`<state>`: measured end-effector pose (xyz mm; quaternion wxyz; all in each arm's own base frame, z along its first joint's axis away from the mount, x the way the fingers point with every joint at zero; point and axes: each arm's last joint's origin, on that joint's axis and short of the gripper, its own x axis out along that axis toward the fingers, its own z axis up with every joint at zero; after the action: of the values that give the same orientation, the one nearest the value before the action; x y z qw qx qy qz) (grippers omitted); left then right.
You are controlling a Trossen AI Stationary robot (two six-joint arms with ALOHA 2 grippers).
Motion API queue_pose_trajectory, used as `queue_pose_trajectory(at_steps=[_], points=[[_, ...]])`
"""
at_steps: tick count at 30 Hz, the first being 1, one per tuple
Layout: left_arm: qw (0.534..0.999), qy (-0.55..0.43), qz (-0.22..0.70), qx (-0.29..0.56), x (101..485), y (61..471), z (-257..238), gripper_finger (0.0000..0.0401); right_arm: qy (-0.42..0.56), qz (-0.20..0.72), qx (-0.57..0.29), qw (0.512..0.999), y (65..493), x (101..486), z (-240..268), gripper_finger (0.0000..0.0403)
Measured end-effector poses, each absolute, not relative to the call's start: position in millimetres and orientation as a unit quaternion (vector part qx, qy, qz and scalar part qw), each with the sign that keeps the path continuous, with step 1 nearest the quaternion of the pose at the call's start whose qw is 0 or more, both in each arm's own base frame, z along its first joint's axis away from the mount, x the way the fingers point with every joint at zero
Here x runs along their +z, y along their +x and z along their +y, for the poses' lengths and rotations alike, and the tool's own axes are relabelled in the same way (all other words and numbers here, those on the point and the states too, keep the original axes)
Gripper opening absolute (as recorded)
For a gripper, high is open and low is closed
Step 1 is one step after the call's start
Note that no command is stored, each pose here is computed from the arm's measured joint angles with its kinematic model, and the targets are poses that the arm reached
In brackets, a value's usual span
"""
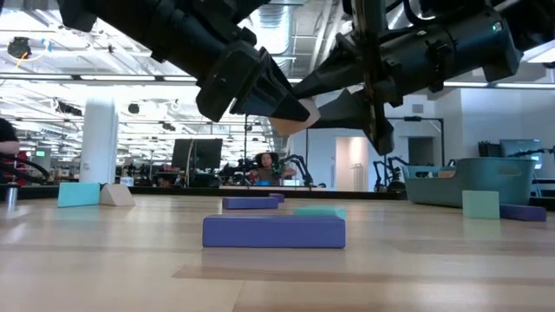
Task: Sort & place blocks by color
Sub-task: Put the bottom light brown block into the light green bin
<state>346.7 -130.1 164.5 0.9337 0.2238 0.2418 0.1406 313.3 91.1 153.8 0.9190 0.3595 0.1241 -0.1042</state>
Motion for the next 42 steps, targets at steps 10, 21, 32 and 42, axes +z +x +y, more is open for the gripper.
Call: queue_pose_trajectory(at_steps=[10,21,32,42], points=[[0.934,0.203,0.234,0.18,165,347,-127,0.0105,0.329,0.155,-0.132,0.922,311,151,80,0.015],[0.897,0.201,0.287,0.271,155,333,-116,0.0244,0.223,0.205,-0.212,0.929,281,183,60,0.0152],[0.854,0.173,0.362,0.331,137,308,-94,0.0265,0.131,0.183,-0.302,0.926,232,231,47,0.0155],[0.9,0.104,0.307,0.292,145,279,-9,0.0263,0.107,0.165,-0.344,0.918,214,262,-18,0.0156]])
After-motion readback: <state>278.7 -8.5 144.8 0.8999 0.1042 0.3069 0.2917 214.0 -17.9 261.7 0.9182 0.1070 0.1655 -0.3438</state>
